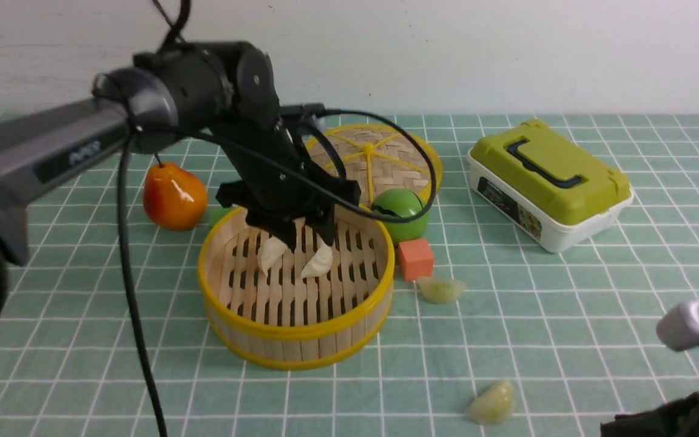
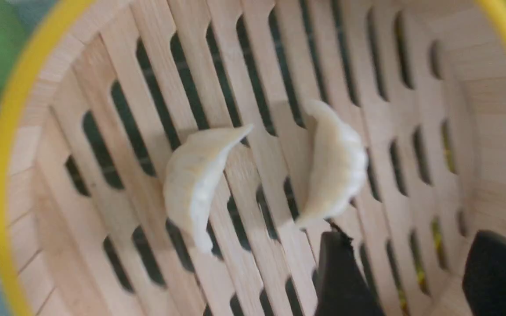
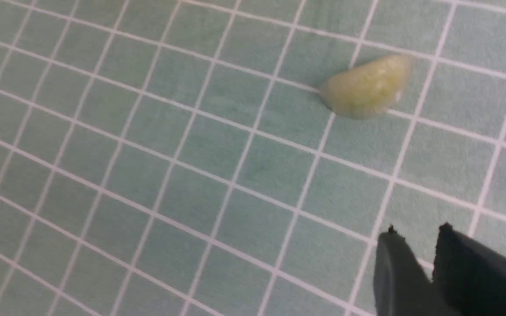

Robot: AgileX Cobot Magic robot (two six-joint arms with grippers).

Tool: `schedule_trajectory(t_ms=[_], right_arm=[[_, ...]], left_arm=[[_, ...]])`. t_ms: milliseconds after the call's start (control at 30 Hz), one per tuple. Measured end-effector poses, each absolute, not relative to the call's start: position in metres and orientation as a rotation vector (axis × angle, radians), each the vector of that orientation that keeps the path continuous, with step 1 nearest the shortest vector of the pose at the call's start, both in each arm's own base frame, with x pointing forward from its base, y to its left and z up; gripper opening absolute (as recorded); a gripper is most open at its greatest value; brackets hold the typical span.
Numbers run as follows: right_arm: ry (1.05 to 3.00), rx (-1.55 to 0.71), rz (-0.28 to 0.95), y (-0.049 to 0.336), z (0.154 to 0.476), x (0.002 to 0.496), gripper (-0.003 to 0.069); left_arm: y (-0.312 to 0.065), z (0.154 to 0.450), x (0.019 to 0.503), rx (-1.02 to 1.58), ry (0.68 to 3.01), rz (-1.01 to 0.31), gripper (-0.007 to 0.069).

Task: Put the dumplings into the steamer on the table with the blue tablecloth.
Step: 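Place the dumpling into the bamboo steamer basket with the left gripper, then reach for and grasp a dumpling lying on the table beside the steamer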

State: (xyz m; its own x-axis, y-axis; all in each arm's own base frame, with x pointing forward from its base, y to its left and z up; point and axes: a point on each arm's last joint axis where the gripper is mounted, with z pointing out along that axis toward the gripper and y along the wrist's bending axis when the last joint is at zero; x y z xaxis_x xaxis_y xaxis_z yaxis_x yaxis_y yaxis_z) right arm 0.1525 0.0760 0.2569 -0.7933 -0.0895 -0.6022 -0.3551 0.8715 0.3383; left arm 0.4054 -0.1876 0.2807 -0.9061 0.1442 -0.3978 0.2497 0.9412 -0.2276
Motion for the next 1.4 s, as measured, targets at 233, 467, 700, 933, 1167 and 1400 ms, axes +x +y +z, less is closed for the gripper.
schedule_trajectory(t_ms=[233, 467, 700, 933, 1167, 1400], right_arm=[[2.412, -0.417, 0.628, 0.097, 0.300, 0.206, 0.0211], [2.524, -0.595, 0.530, 0.118, 0.273, 0.286, 0.0375], [2.433, -0.991, 0.425, 0.140, 0.235, 0.351, 0.0452], [2.381, -1.110, 0.350, 0.155, 0.194, 0.401, 0.0454], [2.372, -1.113, 0.297, 0.157, 0.161, 0.419, 0.0403], [2.444, -1.140, 0.378, 0.159, 0.164, 0.412, 0.0205]], left_arm=[[-0.154, 0.402, 0.333, 0.360, 2.527, -0.381, 0.0156], [-0.106, 0.464, 0.218, 0.403, 2.379, -0.409, -0.0010], [-0.066, 0.406, 0.130, 0.436, 2.317, -0.357, -0.0014], [-0.046, 0.322, 0.087, 0.477, 2.434, -0.303, -0.0014], [-0.034, 0.288, 0.072, 0.494, 2.464, -0.220, -0.0014], [-0.029, 0.278, 0.067, 0.483, 2.371, -0.196, -0.0014]])
